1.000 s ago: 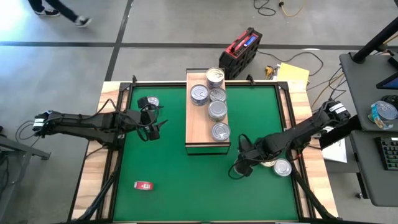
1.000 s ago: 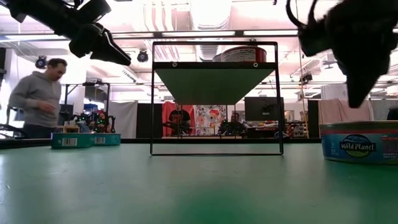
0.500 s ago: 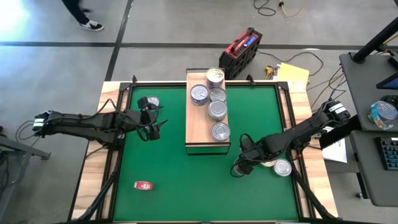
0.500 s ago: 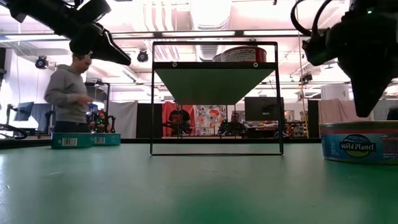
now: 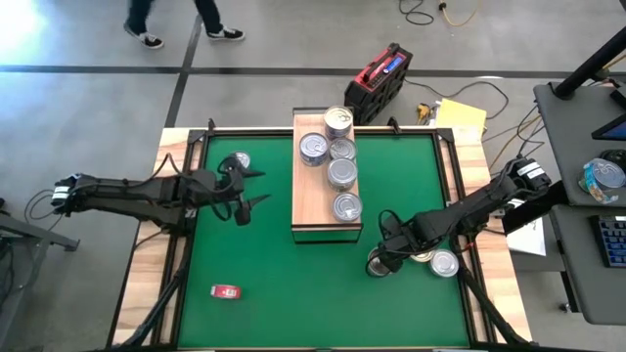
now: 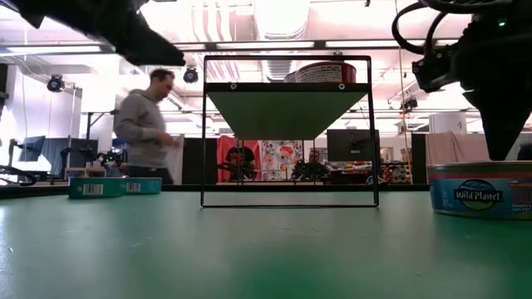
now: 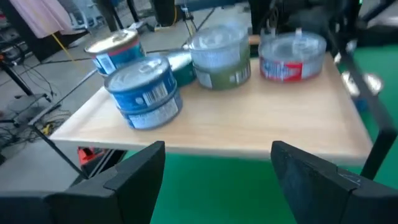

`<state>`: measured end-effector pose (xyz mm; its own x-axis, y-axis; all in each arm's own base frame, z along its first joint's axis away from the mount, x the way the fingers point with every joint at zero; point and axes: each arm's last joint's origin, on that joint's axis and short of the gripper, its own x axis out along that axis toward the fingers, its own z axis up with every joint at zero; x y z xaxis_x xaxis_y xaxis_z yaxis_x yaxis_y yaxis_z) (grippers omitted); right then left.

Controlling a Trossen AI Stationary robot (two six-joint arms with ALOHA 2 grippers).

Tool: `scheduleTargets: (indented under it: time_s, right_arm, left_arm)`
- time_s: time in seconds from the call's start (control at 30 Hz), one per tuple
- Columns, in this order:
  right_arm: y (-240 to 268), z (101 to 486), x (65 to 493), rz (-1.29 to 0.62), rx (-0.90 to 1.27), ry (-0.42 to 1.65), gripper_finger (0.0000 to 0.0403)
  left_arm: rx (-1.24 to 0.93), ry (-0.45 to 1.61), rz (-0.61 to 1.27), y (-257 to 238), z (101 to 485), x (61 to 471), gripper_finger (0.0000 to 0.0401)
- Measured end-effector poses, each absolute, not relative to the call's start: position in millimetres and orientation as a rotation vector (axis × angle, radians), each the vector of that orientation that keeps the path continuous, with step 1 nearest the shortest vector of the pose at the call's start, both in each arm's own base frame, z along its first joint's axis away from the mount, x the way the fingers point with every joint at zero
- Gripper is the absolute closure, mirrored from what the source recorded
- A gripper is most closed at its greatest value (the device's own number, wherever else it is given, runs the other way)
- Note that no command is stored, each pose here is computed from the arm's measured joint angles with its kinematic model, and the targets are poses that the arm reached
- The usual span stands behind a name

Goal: Stack canned seafood by type on shelf
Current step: Stack the top dark blue tuna can on top of the dark blue can on the shelf

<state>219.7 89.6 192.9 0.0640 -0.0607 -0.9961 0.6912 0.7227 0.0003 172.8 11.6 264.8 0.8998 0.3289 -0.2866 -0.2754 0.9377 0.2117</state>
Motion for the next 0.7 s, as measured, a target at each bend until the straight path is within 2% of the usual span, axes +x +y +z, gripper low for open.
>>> scheduleTargets:
  time_s: [0.3,0.5,0.7]
  right_arm:
    - [87,187,216,-0.529,0.450,1.404,0.0394]
    - [87,192,220,-0.456,0.434,1.285,0.0394]
    - [88,196,223,-0.415,0.440,1.238,0.0394]
  left_arm:
    - [0.097,0.260,0.269,-5,291,186,0.0136]
    - [0.194,0.322,0.369,-34,291,207,0.0140]
    - [0.243,0.345,0.295,-64,292,220,0.0140]
